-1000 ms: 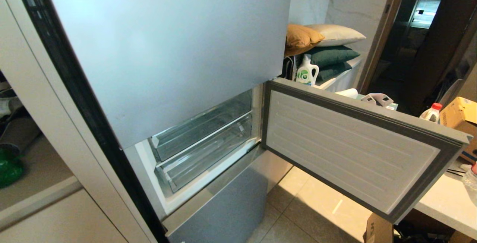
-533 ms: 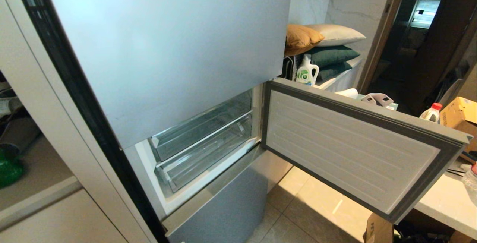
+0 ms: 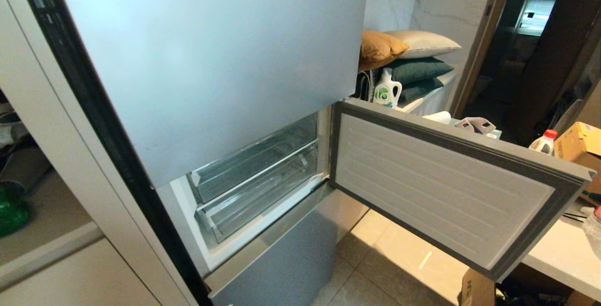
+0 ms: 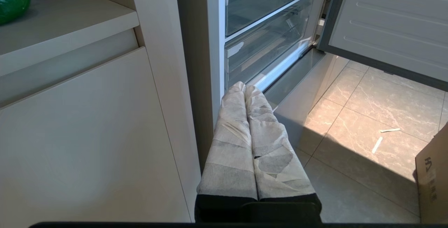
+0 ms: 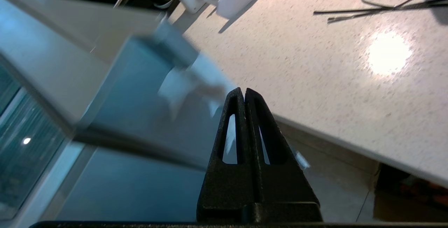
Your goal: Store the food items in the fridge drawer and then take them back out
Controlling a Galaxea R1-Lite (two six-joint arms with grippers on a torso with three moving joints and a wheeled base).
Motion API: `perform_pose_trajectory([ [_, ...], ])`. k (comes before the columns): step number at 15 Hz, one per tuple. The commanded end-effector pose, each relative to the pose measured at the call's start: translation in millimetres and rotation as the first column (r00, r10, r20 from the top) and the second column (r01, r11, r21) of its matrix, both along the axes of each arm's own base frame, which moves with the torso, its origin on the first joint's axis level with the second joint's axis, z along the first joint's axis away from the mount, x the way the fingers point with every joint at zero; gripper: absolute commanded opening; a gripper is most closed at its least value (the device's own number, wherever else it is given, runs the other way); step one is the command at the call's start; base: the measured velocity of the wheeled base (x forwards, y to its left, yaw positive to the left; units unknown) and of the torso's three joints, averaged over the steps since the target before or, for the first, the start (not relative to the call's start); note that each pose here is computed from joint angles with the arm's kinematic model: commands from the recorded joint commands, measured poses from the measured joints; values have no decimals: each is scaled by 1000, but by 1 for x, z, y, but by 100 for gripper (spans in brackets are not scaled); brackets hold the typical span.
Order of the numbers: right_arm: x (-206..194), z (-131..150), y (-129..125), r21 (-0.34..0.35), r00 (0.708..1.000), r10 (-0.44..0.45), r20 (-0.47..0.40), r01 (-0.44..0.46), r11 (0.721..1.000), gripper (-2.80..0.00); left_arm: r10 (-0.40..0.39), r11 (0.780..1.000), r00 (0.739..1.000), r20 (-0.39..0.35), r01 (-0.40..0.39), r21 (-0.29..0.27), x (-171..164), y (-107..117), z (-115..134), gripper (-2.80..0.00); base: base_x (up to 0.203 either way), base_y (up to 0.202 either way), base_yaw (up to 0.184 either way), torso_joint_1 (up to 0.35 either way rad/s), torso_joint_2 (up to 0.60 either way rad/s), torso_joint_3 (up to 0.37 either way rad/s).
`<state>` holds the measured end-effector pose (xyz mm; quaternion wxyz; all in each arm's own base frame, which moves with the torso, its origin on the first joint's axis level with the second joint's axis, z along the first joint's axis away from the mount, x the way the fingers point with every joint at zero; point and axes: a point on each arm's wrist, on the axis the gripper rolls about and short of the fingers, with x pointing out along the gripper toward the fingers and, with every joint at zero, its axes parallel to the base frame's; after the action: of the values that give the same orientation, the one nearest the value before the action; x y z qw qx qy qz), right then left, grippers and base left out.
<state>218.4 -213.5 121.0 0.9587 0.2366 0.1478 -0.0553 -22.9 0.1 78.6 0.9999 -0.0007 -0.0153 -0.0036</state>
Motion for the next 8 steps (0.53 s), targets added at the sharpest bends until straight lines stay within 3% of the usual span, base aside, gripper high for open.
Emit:
perform_pose_trajectory([
  [1, -12, 6, 13, -2, 1000, 16, 11, -16, 1000, -280, -1, 1000, 1000, -11, 1, 0, 1, 0, -3, -280, 0, 0, 0, 0, 0, 0],
  [4, -20, 7, 21, -5, 1000, 17, 11, -17, 1000, -280, -1, 1000, 1000, -11, 1, 0, 1, 0, -3, -280, 0, 0, 0, 0, 0, 0],
  [8, -21, 12, -2, -35, 999, -42, 31, 43, 998, -280, -1, 1000, 1000, -11, 1, 0, 1, 0, -3, -280, 0, 0, 0, 0, 0, 0],
])
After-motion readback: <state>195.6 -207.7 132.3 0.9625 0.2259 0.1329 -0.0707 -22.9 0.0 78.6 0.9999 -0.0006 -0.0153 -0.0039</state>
